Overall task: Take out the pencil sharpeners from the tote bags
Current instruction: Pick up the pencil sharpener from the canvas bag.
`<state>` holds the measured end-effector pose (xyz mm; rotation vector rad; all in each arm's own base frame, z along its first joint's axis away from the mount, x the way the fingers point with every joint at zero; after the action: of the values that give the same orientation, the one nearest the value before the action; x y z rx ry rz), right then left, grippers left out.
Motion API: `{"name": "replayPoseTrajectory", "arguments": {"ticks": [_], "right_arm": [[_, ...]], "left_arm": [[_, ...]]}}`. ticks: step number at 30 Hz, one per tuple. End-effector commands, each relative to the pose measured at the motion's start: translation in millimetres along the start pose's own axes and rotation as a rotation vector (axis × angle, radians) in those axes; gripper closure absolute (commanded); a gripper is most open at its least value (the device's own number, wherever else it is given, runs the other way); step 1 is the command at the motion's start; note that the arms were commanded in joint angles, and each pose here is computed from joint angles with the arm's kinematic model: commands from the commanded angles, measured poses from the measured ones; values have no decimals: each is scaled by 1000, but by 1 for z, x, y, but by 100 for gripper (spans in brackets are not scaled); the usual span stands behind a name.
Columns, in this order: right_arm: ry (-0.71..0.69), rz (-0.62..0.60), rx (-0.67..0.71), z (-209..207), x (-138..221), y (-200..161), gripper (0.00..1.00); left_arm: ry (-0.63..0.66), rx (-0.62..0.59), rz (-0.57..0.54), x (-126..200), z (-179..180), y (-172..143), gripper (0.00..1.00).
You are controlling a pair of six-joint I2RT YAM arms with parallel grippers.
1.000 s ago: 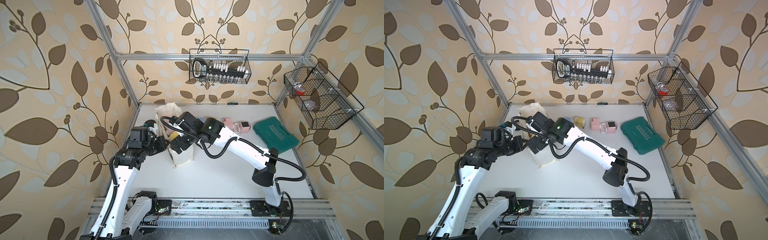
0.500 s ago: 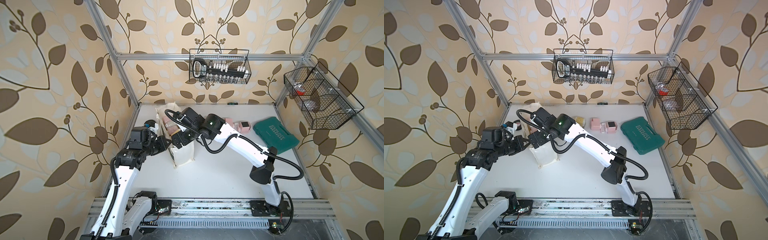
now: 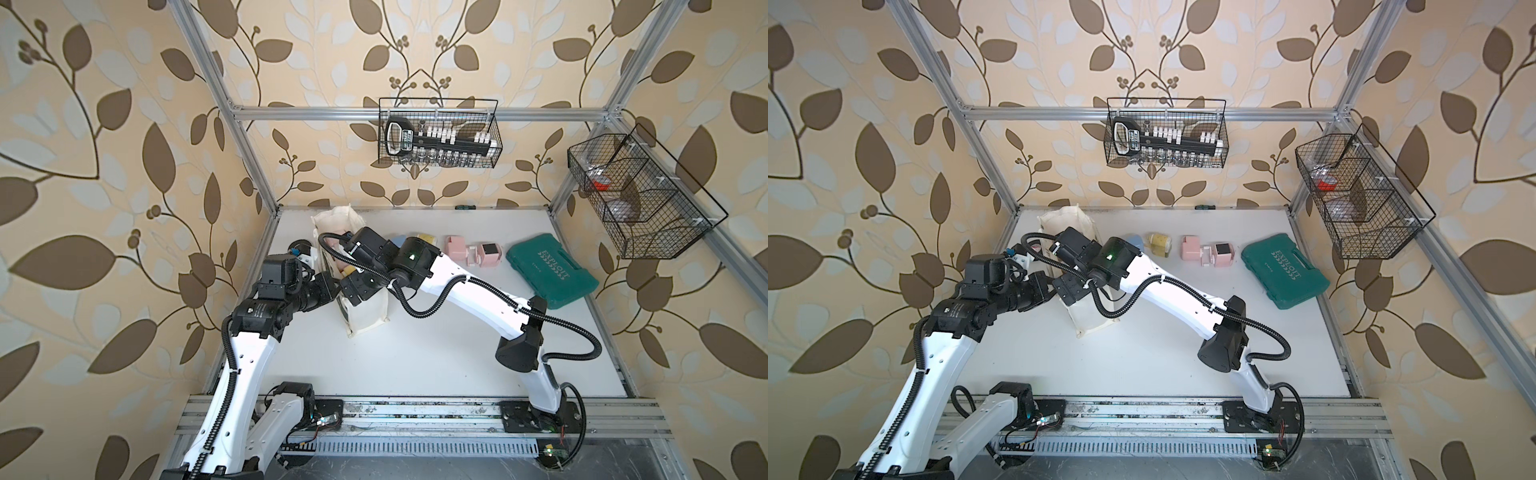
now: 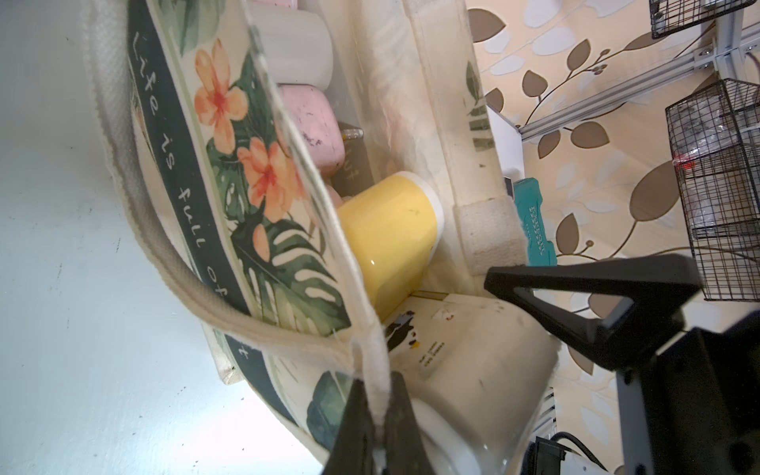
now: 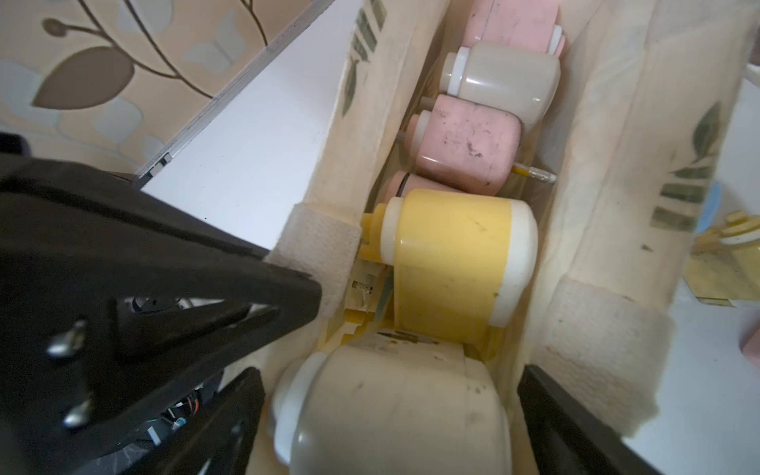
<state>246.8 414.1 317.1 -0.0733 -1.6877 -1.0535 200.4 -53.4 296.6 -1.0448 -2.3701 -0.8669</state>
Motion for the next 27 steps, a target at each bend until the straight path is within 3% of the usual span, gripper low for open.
{"name": "replayPoseTrajectory", "arguments": {"ticks": [1, 19, 27], "right_arm": [[-43, 152, 45, -5, -12, -29, 5], [-100, 333, 31, -30, -42, -58, 6], [-70, 284, 3, -27, -36, -49, 24]], "left_arm": [[-125, -52, 5, 8, -18, -1, 100], [-127, -53, 7, 9, -19, -1, 100], [-122, -60, 7, 9, -20, 0, 100]]}}
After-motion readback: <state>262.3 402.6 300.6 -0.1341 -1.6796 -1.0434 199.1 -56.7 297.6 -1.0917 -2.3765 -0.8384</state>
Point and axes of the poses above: each gripper's point midway between its finger pads, its own x axis back along the fingers, its own z axis along the line the jaws close on, y = z × x, the point moved 8 cm from there along x, back along the fingers, and after that the axes turned 9 degrees about x, right-handed, at the moved point
